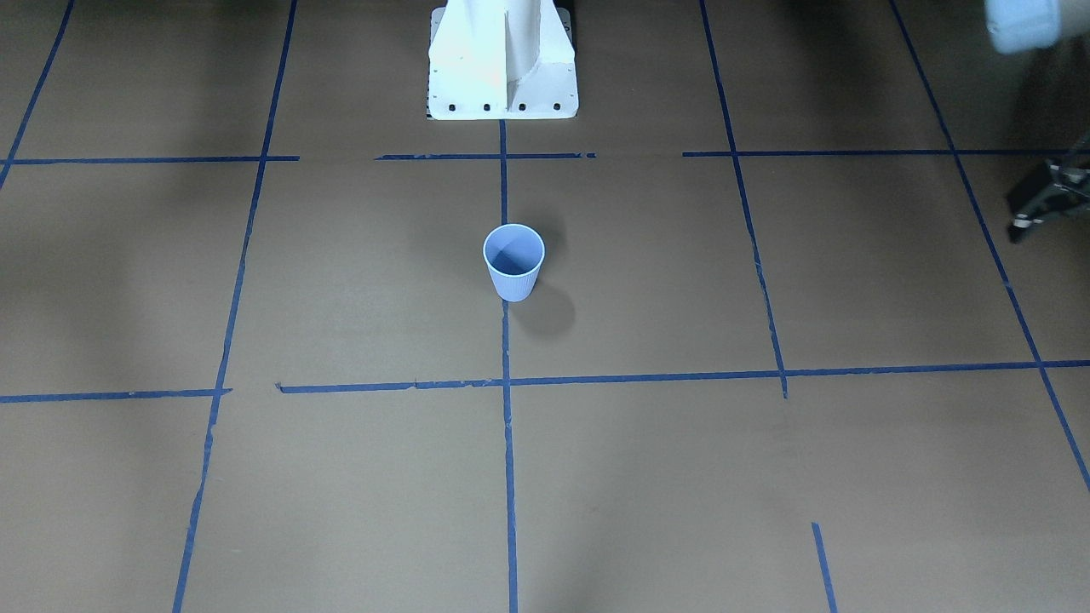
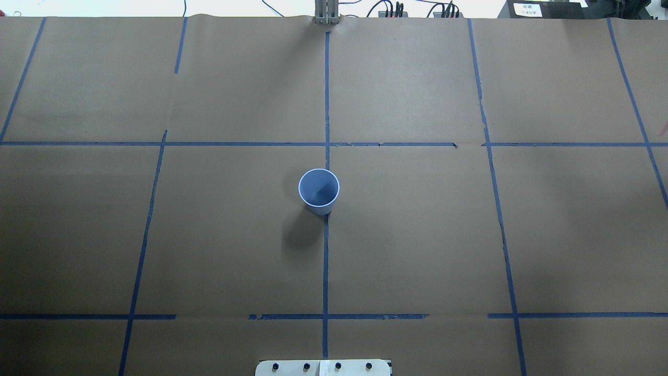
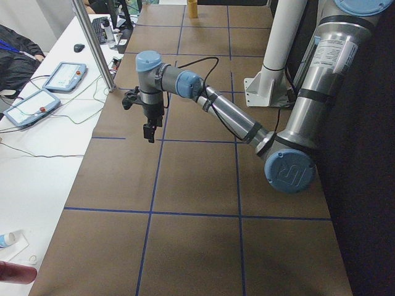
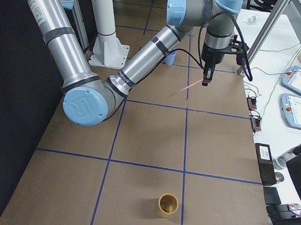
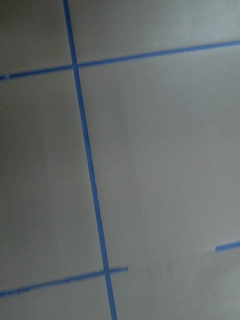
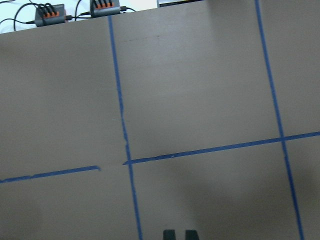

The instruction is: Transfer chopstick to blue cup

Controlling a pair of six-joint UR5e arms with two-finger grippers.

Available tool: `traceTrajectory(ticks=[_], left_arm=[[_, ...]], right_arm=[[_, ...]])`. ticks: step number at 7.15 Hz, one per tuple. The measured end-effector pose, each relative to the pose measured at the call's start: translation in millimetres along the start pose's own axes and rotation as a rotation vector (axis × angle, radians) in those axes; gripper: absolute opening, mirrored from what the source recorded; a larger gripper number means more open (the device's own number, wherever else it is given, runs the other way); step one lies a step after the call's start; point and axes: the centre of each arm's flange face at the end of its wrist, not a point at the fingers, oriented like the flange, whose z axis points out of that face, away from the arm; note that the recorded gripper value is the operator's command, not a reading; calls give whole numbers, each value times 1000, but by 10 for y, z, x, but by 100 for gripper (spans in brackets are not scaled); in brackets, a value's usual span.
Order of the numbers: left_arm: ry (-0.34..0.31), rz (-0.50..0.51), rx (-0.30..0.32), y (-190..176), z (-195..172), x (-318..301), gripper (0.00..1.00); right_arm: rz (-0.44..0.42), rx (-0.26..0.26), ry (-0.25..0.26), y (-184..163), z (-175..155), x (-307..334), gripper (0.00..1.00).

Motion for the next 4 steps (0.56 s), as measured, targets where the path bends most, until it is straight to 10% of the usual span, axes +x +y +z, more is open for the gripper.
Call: traceTrajectory(ticks=[4], left_arm=[[-20,77,-41,-19,121,-859,100]], right_arm=[[27,109,-87,807,559,-2691,0]])
